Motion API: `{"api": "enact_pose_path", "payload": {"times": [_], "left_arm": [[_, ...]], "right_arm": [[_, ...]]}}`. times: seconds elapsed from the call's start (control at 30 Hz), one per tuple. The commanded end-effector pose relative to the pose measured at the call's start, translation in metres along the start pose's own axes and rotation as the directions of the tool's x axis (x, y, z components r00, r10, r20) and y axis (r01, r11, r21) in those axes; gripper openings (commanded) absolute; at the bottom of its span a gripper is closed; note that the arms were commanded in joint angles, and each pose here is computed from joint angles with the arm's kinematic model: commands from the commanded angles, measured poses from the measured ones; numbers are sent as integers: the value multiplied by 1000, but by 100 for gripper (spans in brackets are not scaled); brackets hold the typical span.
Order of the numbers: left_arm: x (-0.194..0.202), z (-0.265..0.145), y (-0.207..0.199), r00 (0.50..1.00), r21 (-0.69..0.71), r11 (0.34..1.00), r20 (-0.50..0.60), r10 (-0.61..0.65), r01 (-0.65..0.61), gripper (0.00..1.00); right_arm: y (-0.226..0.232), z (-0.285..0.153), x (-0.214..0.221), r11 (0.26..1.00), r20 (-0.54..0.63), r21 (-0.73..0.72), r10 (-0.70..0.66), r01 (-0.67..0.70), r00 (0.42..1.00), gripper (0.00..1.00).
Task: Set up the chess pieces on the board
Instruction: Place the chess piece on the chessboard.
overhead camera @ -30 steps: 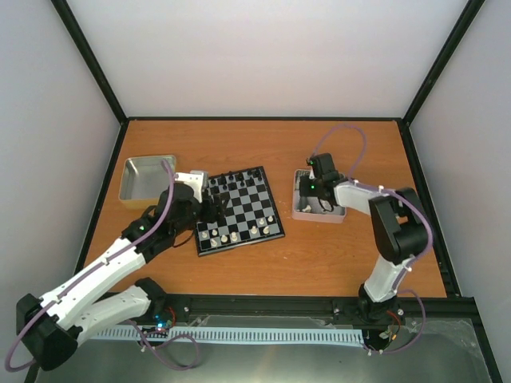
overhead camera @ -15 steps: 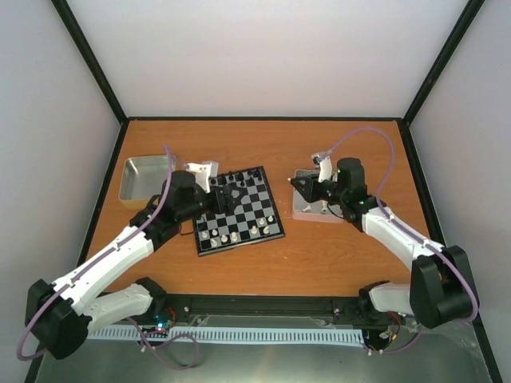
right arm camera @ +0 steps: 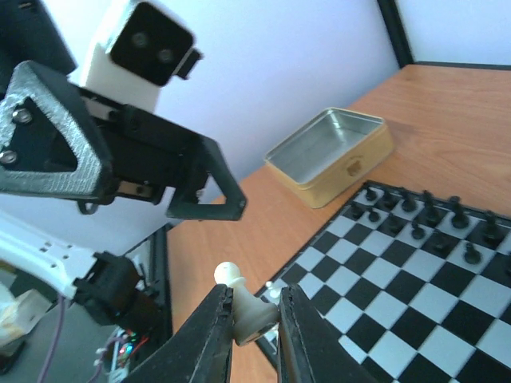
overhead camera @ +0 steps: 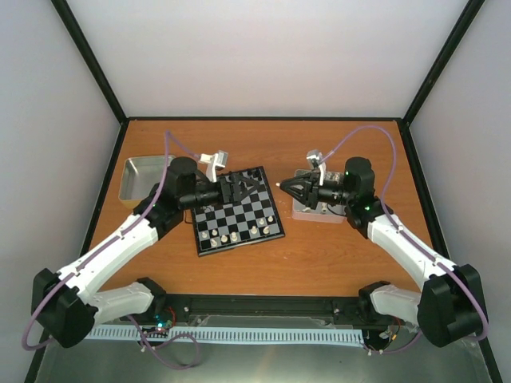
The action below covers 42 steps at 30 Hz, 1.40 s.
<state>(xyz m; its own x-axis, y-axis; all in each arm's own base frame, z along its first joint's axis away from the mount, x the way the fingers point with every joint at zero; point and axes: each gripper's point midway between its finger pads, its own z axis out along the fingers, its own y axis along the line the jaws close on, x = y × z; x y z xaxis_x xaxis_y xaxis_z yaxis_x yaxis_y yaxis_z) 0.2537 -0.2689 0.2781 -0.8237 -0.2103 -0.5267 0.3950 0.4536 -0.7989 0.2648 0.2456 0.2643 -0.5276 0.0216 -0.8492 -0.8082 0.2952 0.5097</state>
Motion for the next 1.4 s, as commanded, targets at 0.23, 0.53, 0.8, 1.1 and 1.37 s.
{"api": "enact_pose_path", "payload": {"times": [0.23,0.53,0.8,1.1,1.37], "left_arm": [[-1,5,-45,990,199,975,-117,-74,97,83],[5,10,-46,984,237,965,-160,-73,110,41],[4,13,-39,986,221,968,-144,-87,118,34],[6,17,-34,984,213,969,-149,-93,124,22],[7,19,-31,984,209,970,-153,-93,124,4]], "right_arm": [[40,11,-5,981,-34,-176,-89,82,995,17],[36,31,-7,982,-58,-172,-89,78,994,17],[40,33,-4,979,-71,-189,-94,79,993,16],[42,34,-3,977,-72,-196,-93,78,993,16],[44,36,-2,976,-72,-203,-90,74,993,16]]}}
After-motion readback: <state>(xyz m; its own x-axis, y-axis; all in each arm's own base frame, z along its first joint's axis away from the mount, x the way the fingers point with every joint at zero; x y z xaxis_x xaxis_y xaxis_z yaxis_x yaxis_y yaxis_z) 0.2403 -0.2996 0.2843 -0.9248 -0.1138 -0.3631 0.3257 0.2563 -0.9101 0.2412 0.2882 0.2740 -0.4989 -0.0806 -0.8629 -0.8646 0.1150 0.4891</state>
